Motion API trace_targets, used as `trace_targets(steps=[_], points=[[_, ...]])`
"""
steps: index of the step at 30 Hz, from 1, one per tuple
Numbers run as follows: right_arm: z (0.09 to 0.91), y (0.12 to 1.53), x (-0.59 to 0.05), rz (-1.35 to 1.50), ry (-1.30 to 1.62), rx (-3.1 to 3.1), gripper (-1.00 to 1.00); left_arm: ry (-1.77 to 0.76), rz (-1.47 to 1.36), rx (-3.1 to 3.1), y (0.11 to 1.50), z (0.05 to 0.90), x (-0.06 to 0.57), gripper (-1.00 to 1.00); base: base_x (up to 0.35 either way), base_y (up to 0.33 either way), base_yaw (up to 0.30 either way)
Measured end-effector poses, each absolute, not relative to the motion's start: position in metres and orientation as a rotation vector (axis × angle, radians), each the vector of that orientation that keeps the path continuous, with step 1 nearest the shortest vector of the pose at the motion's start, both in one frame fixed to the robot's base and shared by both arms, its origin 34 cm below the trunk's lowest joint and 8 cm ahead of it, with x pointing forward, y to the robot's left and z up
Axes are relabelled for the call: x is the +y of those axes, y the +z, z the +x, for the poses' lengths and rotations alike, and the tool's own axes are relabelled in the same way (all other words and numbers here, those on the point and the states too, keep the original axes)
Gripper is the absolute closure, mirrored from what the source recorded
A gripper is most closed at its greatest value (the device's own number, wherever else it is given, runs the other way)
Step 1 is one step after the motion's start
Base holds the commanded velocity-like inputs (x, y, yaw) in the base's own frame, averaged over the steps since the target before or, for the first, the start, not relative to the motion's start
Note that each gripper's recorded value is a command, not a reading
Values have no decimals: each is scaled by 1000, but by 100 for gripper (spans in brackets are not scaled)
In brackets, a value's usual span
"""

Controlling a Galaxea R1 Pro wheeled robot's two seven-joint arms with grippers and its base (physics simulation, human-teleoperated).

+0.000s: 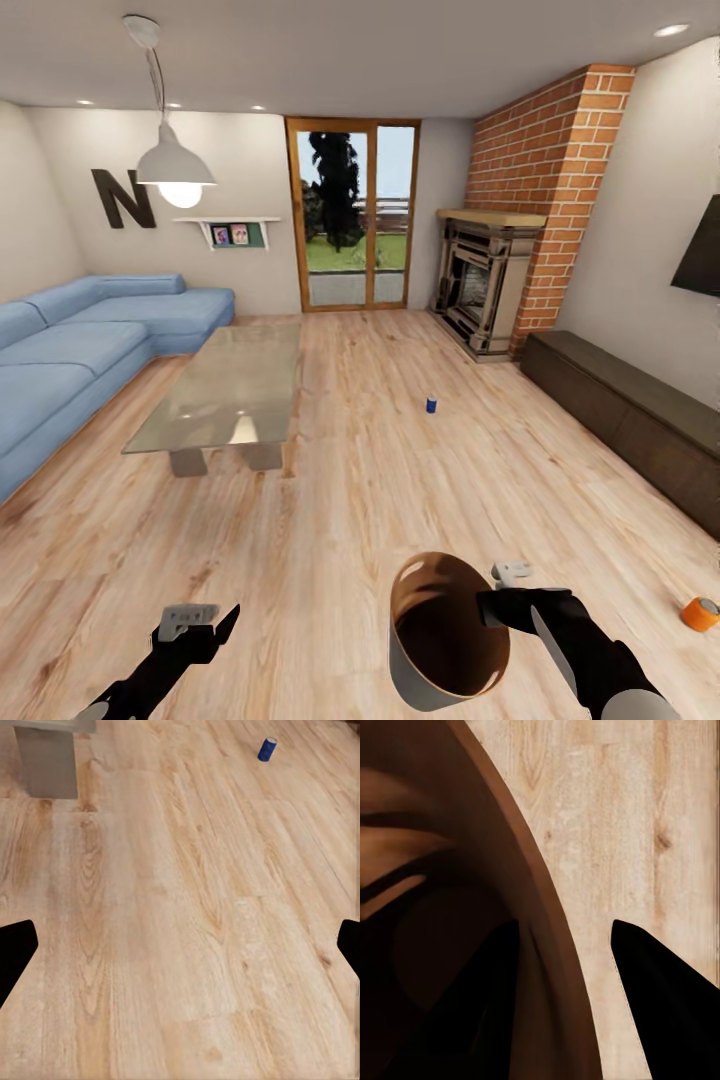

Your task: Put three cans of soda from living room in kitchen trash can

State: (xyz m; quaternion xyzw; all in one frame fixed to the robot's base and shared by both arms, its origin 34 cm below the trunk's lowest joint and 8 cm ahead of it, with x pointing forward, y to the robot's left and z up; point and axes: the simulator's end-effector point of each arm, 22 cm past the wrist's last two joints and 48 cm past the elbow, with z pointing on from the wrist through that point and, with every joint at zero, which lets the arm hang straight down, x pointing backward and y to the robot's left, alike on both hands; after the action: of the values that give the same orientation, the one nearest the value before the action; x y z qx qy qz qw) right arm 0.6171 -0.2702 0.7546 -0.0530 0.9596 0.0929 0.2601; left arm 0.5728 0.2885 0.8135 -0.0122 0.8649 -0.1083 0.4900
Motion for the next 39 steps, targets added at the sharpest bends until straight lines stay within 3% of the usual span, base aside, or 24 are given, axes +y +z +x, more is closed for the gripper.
trace_targets(steps=[6,16,27,39], points=[[617,755,-269,-141,261,2598,100,-263,-30,2101,813,573,288,-100,0,-292,-26],[618,756,-268,-141,269,2595,100,-263,-29,2099,814,573,288,-100,7,-292,-214],[619,760,-268,-139,272,2586,100,-263,-28,2091,818,574,288,-100,183,-246,-245],[621,764,-268,-140,270,2578,100,-272,-42,2122,805,566,288,-100,300,57,-243]])
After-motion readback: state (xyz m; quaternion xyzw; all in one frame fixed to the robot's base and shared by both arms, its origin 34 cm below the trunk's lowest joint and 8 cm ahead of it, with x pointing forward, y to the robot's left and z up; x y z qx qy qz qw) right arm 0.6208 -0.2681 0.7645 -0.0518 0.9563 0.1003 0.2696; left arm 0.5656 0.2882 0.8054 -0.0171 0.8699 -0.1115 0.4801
